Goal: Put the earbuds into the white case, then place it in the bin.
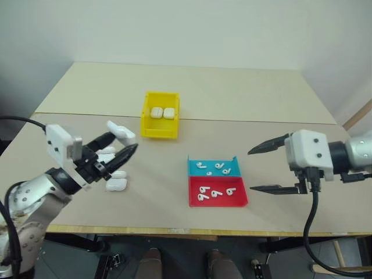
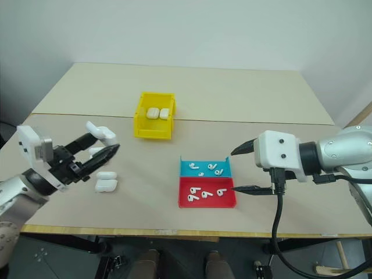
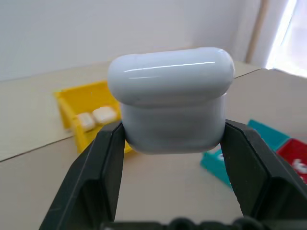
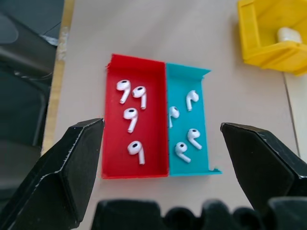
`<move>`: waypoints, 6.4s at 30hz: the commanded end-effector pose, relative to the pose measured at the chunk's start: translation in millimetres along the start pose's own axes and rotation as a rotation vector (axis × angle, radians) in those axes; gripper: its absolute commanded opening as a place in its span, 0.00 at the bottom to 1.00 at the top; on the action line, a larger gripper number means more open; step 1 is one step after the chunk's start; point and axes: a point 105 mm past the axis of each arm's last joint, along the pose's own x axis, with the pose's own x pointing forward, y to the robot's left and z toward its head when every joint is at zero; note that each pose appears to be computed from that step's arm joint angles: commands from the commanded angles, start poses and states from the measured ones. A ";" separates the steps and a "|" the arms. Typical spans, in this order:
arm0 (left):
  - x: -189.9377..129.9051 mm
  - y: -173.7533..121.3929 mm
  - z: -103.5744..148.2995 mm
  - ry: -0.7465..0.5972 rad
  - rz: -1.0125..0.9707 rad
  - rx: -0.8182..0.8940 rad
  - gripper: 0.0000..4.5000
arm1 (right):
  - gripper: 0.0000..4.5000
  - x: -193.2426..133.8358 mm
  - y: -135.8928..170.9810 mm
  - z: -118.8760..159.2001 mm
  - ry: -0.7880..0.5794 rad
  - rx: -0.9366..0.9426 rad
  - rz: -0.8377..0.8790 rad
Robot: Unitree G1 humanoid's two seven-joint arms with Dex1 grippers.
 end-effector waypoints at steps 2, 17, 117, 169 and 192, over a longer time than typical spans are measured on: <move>8.6 -19.2 5.0 -0.165 -0.195 0.043 0.61 | 1.00 -0.7 -0.9 3.2 0.105 -0.033 0.053; 16.0 -32.5 -22.0 -0.231 -0.358 0.120 0.61 | 1.00 31.8 4.2 3.4 0.247 -0.144 0.228; 9.9 -38.9 -44.1 -0.176 -0.360 0.189 0.61 | 0.41 109.2 -11.1 -48.4 0.513 -0.563 0.394; 37.3 -49.0 -27.3 -0.307 -0.562 0.118 0.61 | 0.21 0.5 -47.4 97.9 -0.850 -0.030 -0.545; 37.0 -70.8 -21.7 -0.292 -0.574 0.123 0.61 | 0.21 36.8 -5.3 102.9 -1.069 -0.150 -0.185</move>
